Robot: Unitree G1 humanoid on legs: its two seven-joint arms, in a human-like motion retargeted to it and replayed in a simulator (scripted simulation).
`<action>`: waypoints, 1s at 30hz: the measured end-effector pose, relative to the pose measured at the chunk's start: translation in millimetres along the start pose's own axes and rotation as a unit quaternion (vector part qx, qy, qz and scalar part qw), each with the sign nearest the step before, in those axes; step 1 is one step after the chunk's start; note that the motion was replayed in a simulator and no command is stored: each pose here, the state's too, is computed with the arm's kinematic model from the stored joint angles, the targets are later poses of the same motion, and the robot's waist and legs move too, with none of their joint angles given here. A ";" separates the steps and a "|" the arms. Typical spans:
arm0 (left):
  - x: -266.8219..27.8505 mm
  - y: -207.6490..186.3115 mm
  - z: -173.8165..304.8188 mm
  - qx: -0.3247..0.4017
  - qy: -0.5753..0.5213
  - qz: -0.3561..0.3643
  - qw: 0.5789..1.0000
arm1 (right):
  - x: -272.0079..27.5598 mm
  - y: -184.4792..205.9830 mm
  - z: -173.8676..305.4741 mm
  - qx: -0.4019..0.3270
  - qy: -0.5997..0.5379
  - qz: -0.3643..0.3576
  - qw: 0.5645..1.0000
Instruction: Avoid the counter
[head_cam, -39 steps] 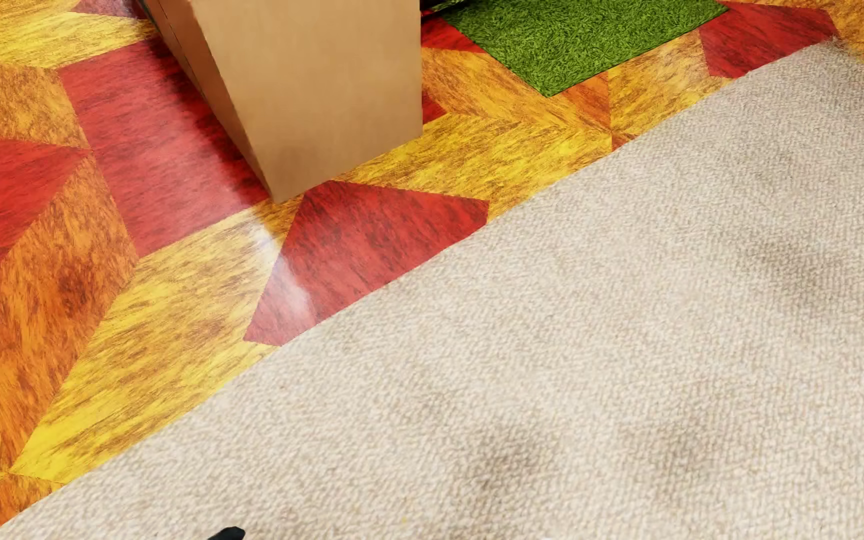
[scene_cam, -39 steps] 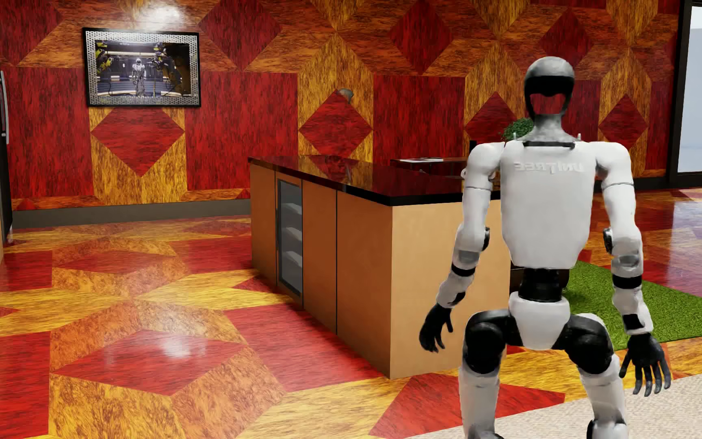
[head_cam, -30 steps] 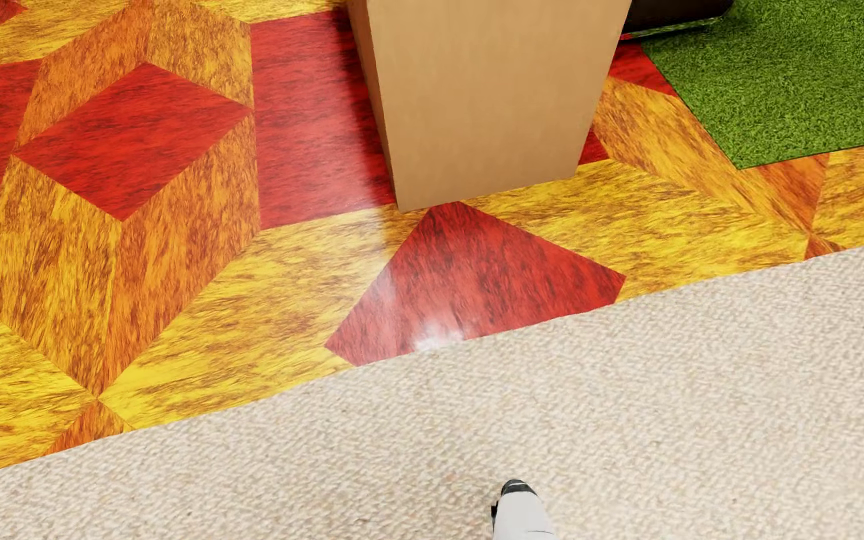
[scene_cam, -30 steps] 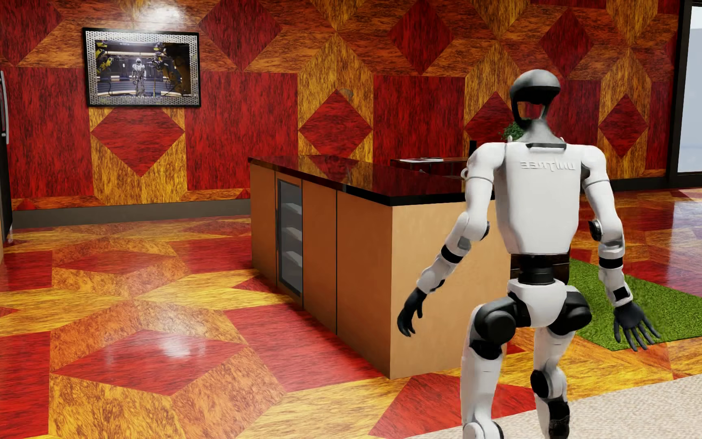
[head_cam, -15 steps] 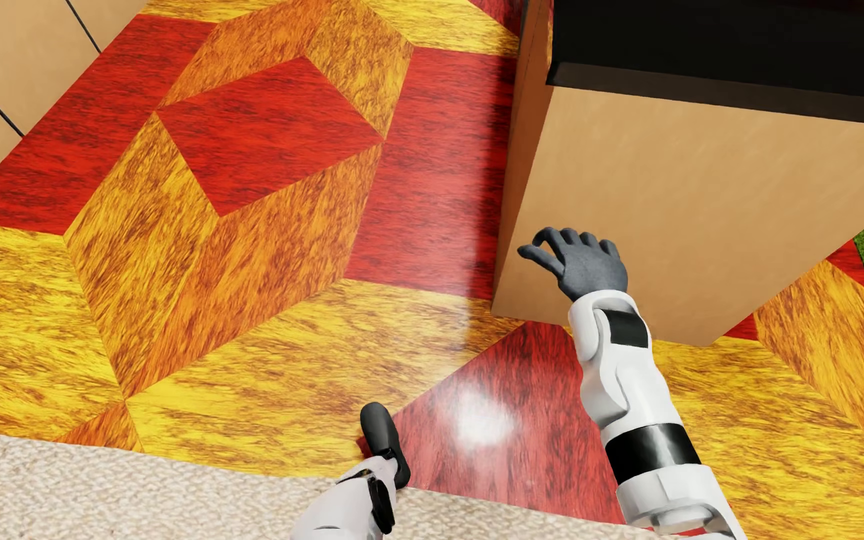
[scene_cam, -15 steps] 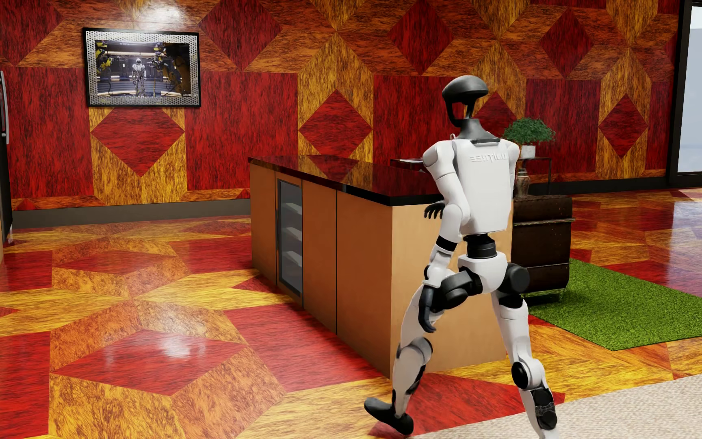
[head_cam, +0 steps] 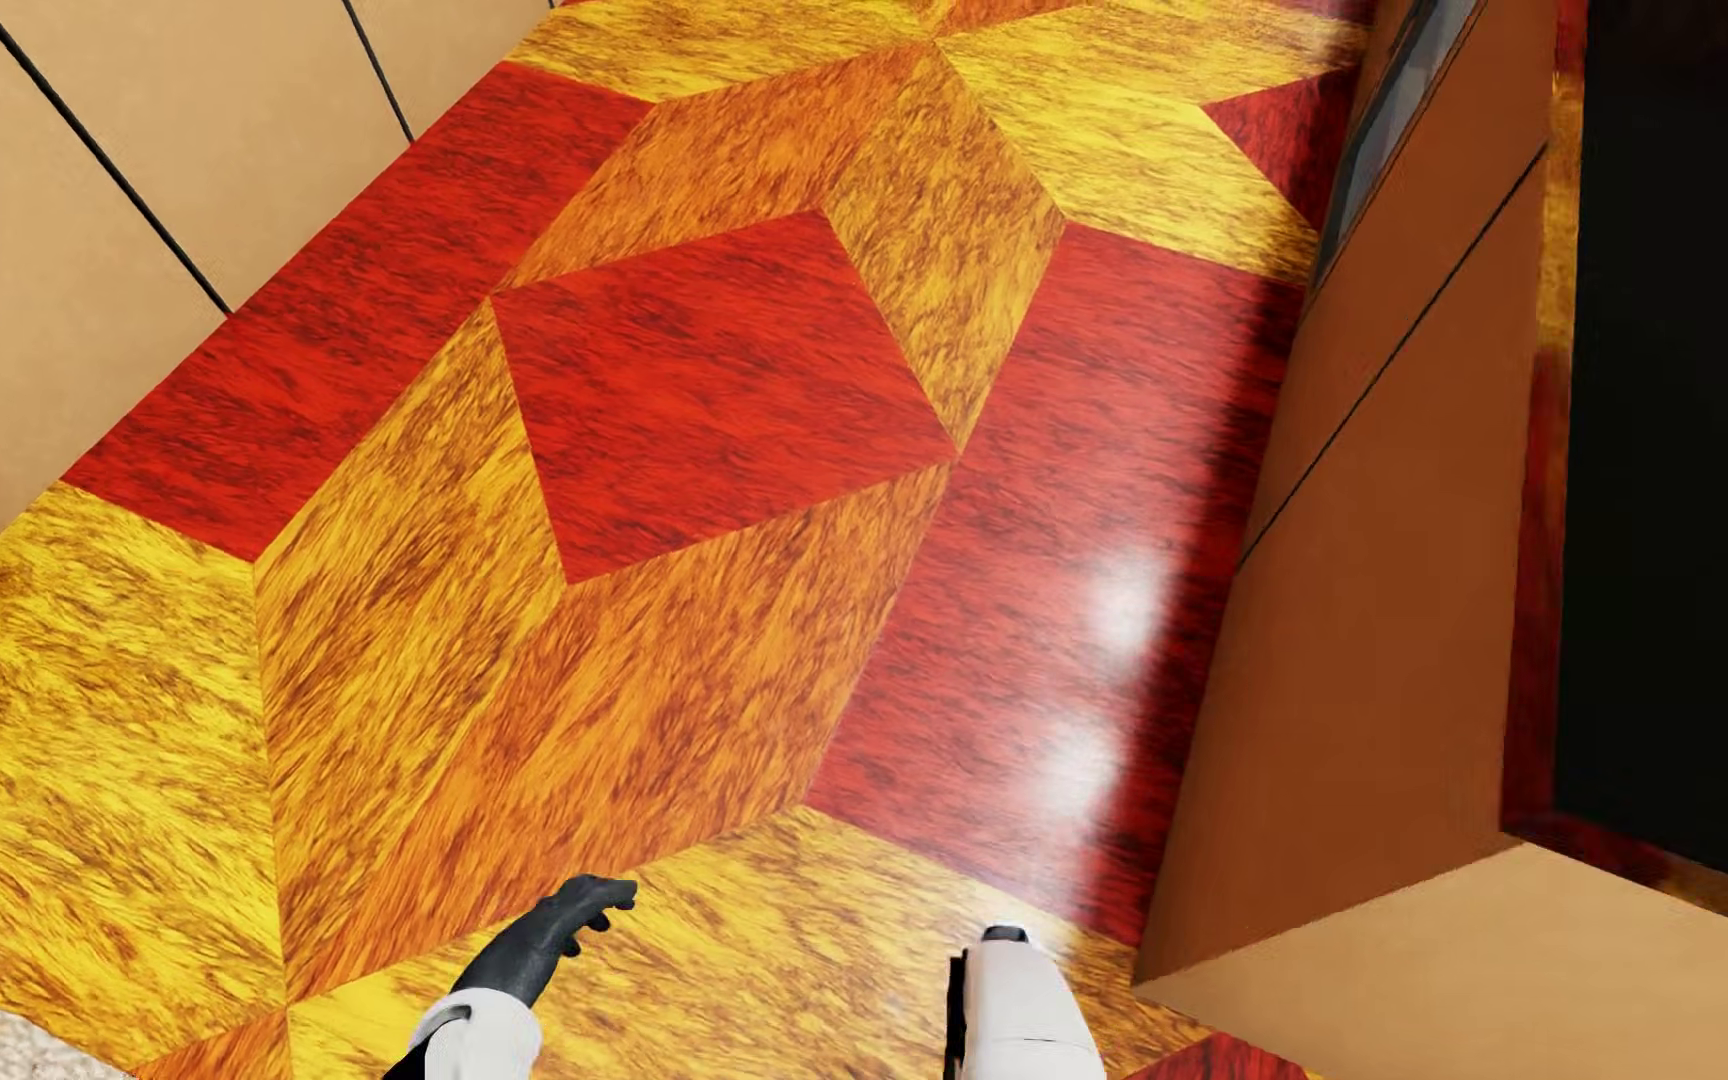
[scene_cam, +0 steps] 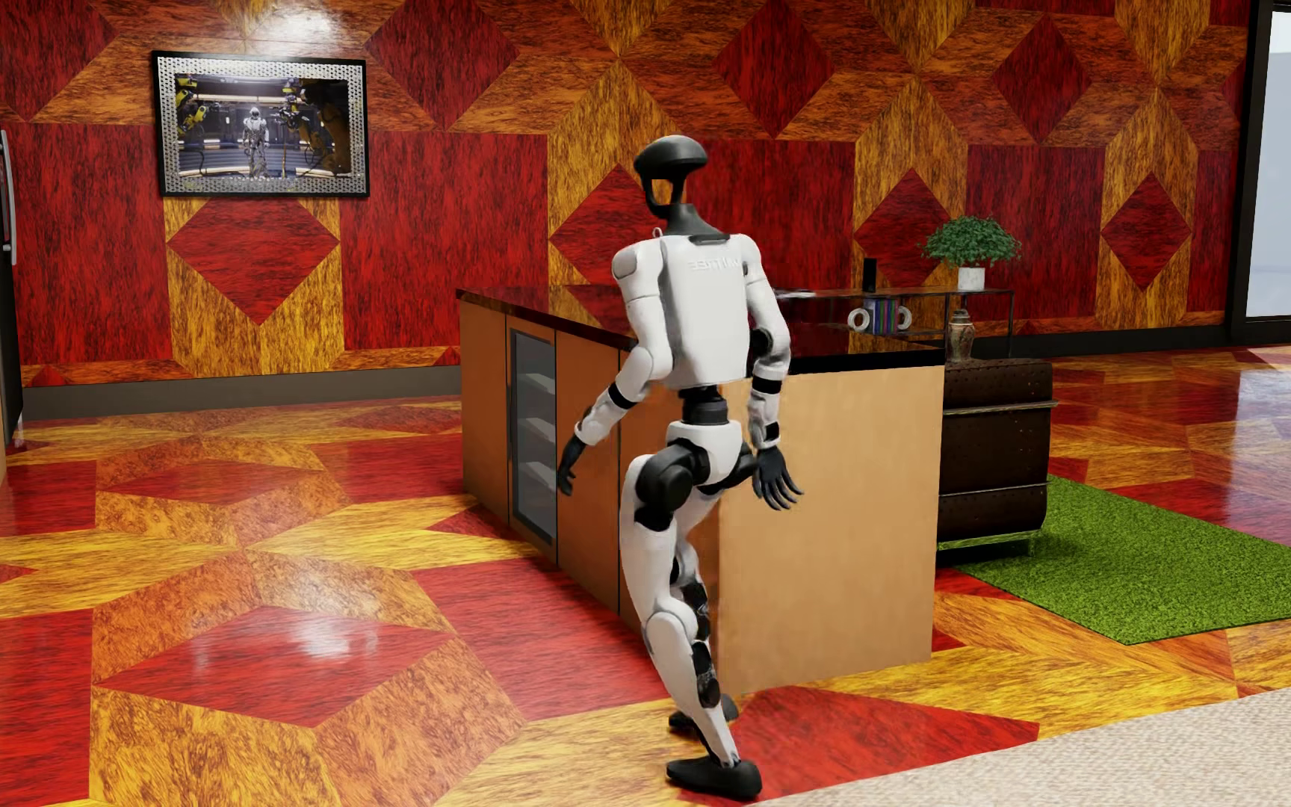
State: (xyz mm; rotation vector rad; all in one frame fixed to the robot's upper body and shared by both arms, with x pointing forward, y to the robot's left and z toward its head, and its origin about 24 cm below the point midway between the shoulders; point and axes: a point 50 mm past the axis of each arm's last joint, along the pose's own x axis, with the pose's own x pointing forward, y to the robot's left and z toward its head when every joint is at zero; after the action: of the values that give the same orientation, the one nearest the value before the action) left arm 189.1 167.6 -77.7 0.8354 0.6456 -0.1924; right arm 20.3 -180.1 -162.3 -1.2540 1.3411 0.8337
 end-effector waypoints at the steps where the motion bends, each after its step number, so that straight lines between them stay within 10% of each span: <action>1: 3.4 4.9 10.3 0.011 -0.022 0.001 1.000 | -4.7 21.7 2.7 0.051 -0.010 0.012 0.999; 3: 8.5 7.5 14.8 0.026 -0.021 0.003 0.999 | -11.5 51.0 8.5 0.114 -0.021 0.048 0.992; 7: 4.6 -27.7 -31.2 0.076 0.098 -0.082 0.989 | -13.0 39.5 8.1 0.011 -0.035 0.039 0.999; 12: -36.7 -76.0 -101.5 0.133 0.241 -0.202 0.940 | -15.0 -13.7 3.0 0.338 0.022 -0.094 0.936; 14: -51.8 -76.5 -113.8 0.066 0.262 -0.164 0.949 | -3.1 -45.9 10.0 0.246 0.033 -0.109 0.963; 17: -68.6 -73.8 -122.1 -0.012 0.267 -0.115 0.957 | -16.7 -145.3 48.1 -0.094 -0.033 -0.257 0.961; 21: -76.1 -65.9 -126.5 -0.014 0.257 -0.096 0.961 | -103.4 -265.9 81.5 0.003 -0.184 -0.462 0.868; 25: -78.3 -77.3 -126.5 -0.007 0.260 -0.156 0.953 | -177.9 -300.9 80.5 0.046 -0.268 -0.584 0.765; 30: -96.6 -103.2 -135.1 -0.073 0.338 -0.153 0.926 | -127.6 -256.0 67.4 -0.017 -0.162 -0.552 0.818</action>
State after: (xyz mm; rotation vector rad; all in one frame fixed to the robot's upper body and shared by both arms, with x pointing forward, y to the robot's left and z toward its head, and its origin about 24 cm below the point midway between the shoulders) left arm 9.3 190.4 -151.1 0.6440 1.4284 -0.1307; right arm 267.3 -139.5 -8.4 -1.5368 0.1709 0.1907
